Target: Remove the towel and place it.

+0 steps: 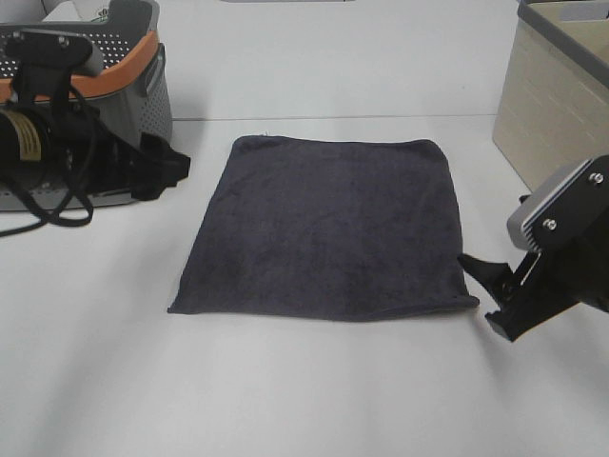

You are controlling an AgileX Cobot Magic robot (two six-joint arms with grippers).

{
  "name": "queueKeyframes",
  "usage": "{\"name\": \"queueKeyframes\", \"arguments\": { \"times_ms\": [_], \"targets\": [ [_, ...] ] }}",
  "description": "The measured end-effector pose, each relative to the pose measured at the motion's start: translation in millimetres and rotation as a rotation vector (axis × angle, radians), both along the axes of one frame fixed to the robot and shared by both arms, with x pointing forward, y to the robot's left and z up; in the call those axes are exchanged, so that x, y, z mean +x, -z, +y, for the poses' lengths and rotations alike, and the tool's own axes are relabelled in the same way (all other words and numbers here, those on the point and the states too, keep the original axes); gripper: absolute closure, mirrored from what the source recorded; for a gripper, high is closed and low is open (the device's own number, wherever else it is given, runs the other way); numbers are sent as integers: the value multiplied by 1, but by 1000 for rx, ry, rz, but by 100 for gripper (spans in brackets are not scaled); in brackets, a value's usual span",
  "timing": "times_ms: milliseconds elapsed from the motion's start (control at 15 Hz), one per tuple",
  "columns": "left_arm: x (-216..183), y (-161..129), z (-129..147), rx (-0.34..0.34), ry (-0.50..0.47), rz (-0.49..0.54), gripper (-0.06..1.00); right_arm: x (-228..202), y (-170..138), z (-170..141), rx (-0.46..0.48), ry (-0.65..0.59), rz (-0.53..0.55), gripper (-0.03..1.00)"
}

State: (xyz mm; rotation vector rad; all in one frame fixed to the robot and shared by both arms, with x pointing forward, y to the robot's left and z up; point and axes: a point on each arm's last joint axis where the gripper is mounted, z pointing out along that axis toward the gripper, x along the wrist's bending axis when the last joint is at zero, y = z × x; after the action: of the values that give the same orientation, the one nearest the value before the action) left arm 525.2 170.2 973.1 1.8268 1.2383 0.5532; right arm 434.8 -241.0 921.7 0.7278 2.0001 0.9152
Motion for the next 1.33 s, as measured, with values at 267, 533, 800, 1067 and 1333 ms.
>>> {"name": "queueKeyframes", "arguments": {
  "times_ms": [267, 533, 800, 1067, 1333],
  "targets": [
    [31, -56, 0, 135, -86, 25, 22, 27, -44, -4, 65, 138, -29, 16],
    [58, -145, 12, 217, -170, 48, 22, 86, -129, 5, 112, 245, 171, 16],
    [70, -192, 40, 135, -226, 68, 22, 130, -200, 15, 224, 339, 305, 17],
    [65, -225, 63, 132, -277, 93, 22, 165, -248, 10, 124, 508, 450, 18],
    [58, -242, 97, 96, -356, 164, 22, 179, -275, 10, 91, 530, 471, 18]
  ]
}}
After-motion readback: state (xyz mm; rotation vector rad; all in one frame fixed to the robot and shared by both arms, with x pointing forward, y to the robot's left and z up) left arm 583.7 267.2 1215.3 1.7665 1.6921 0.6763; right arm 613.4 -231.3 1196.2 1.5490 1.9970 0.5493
